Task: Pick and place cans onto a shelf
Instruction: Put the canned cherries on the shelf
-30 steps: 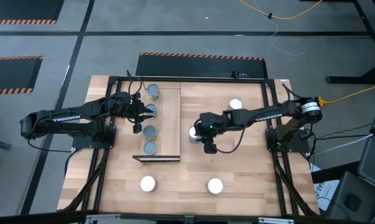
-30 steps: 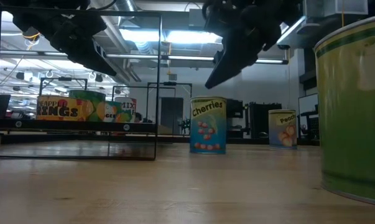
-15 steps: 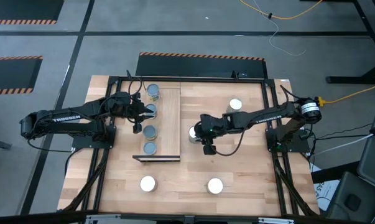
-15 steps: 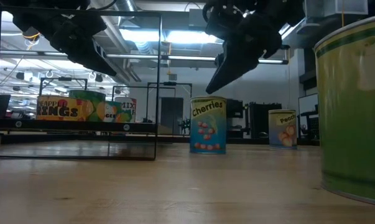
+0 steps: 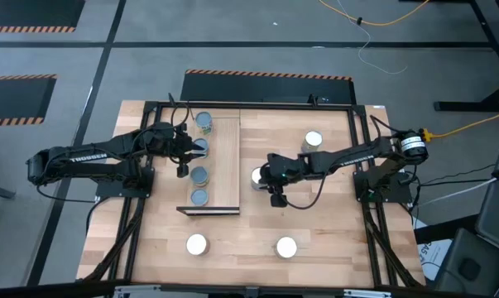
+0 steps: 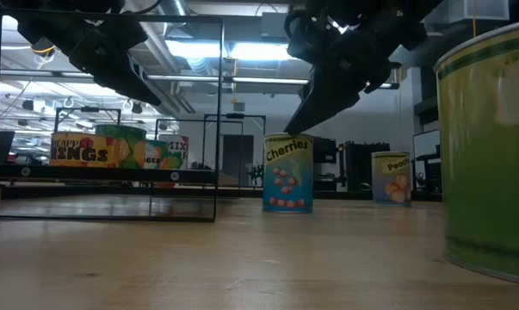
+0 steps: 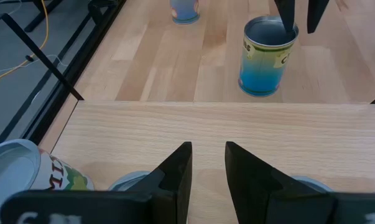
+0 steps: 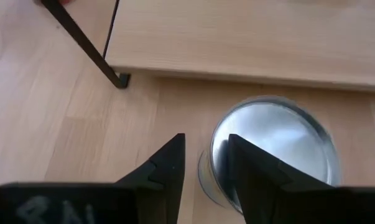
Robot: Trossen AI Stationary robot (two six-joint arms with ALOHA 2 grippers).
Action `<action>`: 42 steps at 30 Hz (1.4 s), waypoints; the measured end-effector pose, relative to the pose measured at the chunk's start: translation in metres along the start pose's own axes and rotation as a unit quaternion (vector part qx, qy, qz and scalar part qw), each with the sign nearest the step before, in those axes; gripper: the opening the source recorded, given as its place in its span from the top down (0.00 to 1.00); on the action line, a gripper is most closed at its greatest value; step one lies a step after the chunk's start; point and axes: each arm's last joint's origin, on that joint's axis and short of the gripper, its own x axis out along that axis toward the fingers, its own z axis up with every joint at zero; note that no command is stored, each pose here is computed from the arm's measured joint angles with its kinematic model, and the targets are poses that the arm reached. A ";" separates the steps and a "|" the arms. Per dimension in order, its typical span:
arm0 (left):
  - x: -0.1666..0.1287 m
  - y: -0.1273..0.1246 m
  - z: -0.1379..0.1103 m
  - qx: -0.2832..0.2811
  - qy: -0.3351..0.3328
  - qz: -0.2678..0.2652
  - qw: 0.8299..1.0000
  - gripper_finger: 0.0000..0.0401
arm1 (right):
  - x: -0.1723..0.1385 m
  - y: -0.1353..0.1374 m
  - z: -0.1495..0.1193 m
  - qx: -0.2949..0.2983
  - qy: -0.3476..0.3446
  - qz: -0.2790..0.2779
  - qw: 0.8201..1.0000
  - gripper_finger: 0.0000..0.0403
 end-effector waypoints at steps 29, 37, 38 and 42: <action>0.000 0.000 0.000 0.000 0.000 0.000 1.000 0.78 | 0.003 0.000 -0.009 -0.001 -0.006 0.001 1.000 0.98; 0.000 0.000 0.001 0.001 -0.004 0.001 1.000 0.78 | 0.002 0.000 -0.009 -0.035 -0.006 0.001 0.999 0.99; 0.000 0.000 0.001 0.001 -0.005 0.001 1.000 0.78 | 0.001 0.000 -0.008 -0.040 -0.005 0.001 0.999 0.99; 0.000 0.000 0.001 0.002 -0.005 0.001 1.000 0.78 | -0.002 -0.004 0.000 -0.053 0.007 0.009 0.999 0.99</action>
